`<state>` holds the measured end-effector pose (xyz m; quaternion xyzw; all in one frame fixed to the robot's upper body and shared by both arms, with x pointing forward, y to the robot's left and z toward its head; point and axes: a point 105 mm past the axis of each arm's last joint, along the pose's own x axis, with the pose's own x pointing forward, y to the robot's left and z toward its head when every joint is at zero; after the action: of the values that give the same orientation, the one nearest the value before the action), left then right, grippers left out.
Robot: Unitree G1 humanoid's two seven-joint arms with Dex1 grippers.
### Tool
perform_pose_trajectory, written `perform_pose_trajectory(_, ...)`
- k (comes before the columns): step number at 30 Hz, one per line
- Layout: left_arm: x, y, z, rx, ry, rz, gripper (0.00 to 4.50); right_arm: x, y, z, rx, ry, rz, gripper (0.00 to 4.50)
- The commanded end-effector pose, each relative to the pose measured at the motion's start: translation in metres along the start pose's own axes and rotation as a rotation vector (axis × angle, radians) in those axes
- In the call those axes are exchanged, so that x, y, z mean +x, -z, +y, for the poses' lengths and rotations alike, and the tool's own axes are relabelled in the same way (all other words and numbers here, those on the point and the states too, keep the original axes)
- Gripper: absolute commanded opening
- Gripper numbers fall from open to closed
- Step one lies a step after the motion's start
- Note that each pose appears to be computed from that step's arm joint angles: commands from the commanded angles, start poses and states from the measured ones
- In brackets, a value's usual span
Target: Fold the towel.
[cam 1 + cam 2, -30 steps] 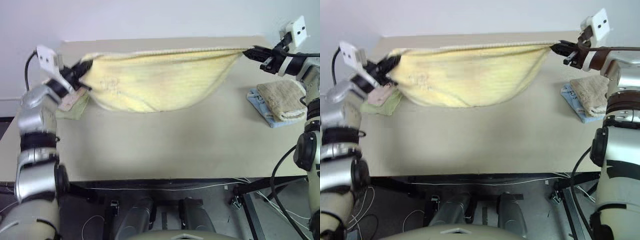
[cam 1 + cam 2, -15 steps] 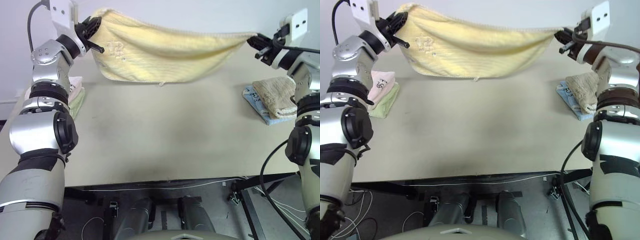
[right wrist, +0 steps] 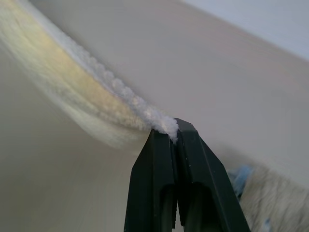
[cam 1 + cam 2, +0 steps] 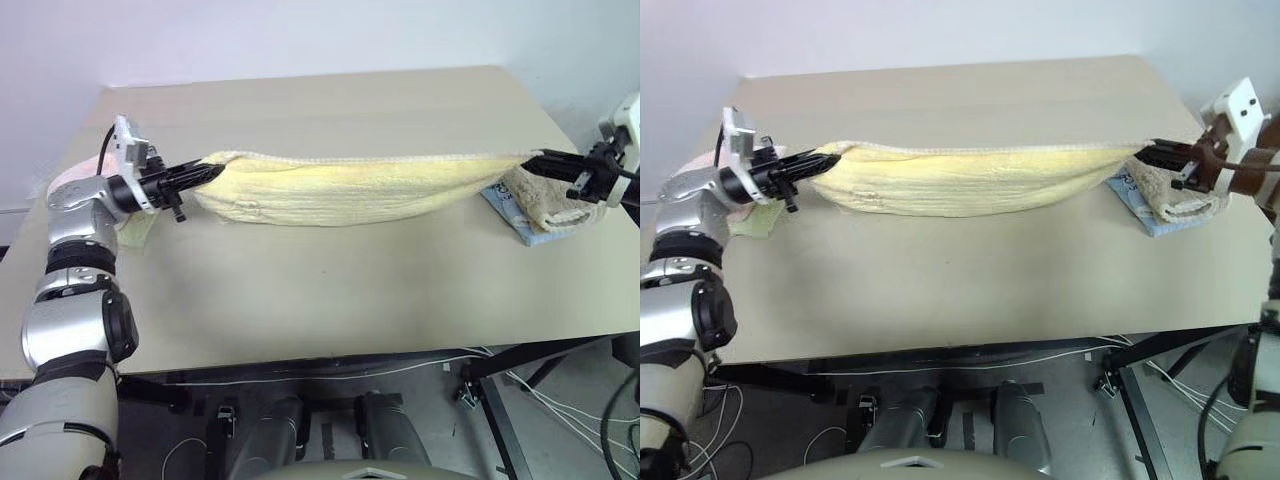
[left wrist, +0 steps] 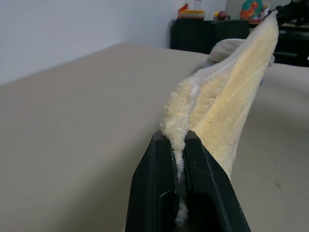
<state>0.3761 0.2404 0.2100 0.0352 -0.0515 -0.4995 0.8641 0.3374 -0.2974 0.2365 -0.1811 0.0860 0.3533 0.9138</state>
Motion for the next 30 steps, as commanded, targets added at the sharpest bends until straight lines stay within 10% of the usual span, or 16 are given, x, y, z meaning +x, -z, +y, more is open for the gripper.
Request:
perform_pose_trajectory(1, -0.021, -0.005, -0.013, -0.032, 0.030, -0.019, 0.01, -0.013, 0.000, 0.016, -0.031, -0.052, 0.043, 0.00)
perform_pose_trajectory(19, -0.059, 0.052, -0.117, -0.365, 0.049, 0.115, 0.01, -0.042, 0.039, 0.063, -0.092, -0.245, 0.324, 0.00)
perform_pose_trajectory(30, -0.055, 0.059, -0.086, -0.420, -0.160, 0.004, 0.01, 0.015, 0.023, 0.032, -0.084, -0.117, 0.134, 0.00)
